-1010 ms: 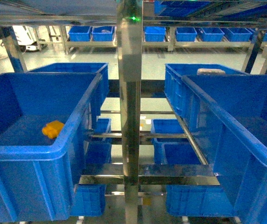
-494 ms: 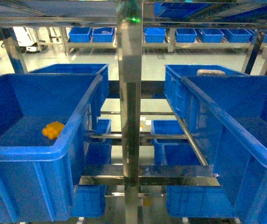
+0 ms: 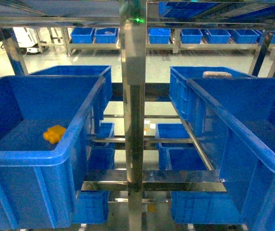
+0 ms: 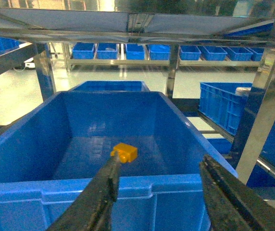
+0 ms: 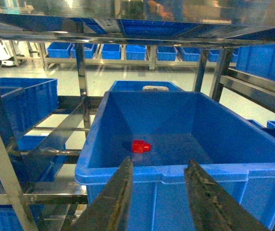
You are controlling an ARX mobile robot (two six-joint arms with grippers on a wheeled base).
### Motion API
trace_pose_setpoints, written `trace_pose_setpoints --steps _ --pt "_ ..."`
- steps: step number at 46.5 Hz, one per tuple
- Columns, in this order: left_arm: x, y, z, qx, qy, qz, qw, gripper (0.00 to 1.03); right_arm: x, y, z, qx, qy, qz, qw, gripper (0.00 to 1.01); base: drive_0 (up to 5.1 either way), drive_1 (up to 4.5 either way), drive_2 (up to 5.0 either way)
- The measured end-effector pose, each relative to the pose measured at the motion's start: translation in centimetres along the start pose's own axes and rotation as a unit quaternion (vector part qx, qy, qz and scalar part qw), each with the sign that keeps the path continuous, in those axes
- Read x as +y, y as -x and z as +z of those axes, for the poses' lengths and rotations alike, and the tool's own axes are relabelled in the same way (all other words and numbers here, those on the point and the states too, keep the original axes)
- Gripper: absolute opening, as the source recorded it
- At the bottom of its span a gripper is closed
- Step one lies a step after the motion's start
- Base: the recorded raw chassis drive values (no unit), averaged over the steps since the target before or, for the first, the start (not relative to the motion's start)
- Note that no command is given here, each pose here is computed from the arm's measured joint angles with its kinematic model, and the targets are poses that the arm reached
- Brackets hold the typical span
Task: Sort and place red and yellow blocks in left bins
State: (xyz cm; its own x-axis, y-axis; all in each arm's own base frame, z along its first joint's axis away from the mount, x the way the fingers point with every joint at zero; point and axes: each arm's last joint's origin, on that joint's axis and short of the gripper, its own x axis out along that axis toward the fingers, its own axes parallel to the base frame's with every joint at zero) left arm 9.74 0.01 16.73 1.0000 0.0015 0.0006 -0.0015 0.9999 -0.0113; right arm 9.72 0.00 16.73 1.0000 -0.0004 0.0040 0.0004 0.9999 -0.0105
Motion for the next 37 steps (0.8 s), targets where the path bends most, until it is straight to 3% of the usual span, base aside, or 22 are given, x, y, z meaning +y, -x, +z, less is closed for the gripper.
trace_pose_setpoints --steps 12,16,37 --pt "0.0 0.0 0.0 0.0 0.0 0.0 1.0 0.98 0.0 0.0 0.0 0.0 0.0 0.0 1.0 0.82 0.0 0.0 0.0" --pt "0.0 0.0 0.0 0.0 0.0 0.0 1.0 0.97 0.0 0.0 0.0 0.0 0.0 0.0 1.0 1.0 0.0 0.0 0.0" --pt "0.0 0.0 0.0 0.0 0.0 0.0 1.0 0.98 0.0 0.0 0.0 0.0 0.0 0.0 1.0 0.98 0.0 0.0 0.0"
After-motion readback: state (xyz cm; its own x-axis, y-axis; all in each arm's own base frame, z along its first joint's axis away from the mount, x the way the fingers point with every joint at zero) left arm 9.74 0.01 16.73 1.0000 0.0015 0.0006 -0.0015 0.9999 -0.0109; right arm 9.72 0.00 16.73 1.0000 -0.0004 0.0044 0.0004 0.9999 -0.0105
